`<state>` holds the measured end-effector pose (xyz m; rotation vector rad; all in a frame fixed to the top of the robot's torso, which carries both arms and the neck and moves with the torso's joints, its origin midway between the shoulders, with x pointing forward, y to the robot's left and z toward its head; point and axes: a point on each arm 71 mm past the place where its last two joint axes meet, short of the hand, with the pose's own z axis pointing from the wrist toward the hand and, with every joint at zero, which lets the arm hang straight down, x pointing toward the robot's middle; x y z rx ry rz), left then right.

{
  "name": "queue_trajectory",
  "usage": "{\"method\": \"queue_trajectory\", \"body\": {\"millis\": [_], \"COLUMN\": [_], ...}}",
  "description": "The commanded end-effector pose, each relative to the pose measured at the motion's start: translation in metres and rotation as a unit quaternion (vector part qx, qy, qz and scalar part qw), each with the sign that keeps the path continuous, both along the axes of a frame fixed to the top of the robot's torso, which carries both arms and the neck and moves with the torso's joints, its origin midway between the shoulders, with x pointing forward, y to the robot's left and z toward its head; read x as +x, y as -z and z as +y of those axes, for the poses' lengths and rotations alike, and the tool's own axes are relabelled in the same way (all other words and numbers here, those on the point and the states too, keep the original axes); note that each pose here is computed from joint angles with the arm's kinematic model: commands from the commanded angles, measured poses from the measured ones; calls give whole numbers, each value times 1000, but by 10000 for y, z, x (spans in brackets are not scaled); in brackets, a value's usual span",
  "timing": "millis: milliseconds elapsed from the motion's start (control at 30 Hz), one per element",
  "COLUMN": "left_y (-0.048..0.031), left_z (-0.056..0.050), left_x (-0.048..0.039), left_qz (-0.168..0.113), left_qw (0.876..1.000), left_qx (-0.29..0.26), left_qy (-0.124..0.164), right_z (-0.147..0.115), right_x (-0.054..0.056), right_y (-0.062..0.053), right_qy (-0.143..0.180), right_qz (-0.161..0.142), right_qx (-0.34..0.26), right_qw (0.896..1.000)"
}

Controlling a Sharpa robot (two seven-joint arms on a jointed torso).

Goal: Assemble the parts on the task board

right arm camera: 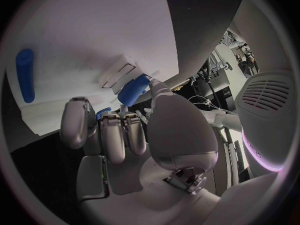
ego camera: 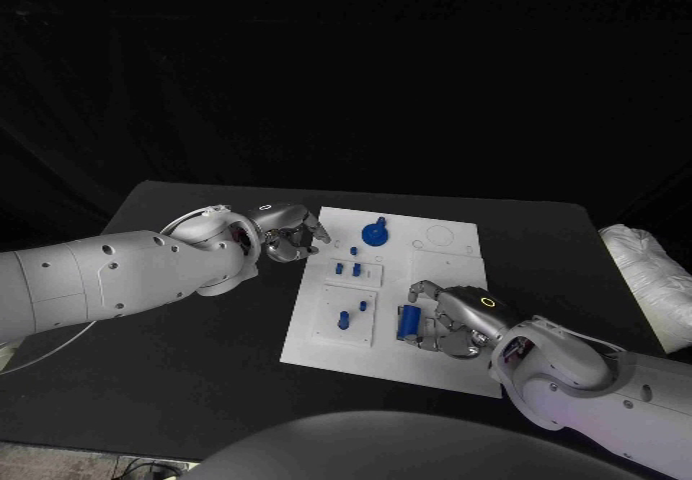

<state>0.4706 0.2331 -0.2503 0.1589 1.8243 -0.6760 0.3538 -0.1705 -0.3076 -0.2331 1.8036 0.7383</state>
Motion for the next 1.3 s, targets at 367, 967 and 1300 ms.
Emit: {"method": "queue_trajectory", "body": {"millis": [367, 967, 1300], "left_y": [20, 41, 54], "left_z": [-15, -25, -28], "left_x": [-6, -10, -13], "left_qz": [13, 18, 20], "left_qw": [1000, 1000, 1000], "left_qx": [4, 6, 7], "left_qy": [2, 3, 3], "right_z": [26, 29, 18], "right_x": [-7, -6, -3], "right_y": [23, 20, -11], "right_qy": [-8, -13, -11], "right_qz": [6, 6, 1], "right_qx": [-10, -3, 26], "right_qw": [1000, 1000, 1000]}}
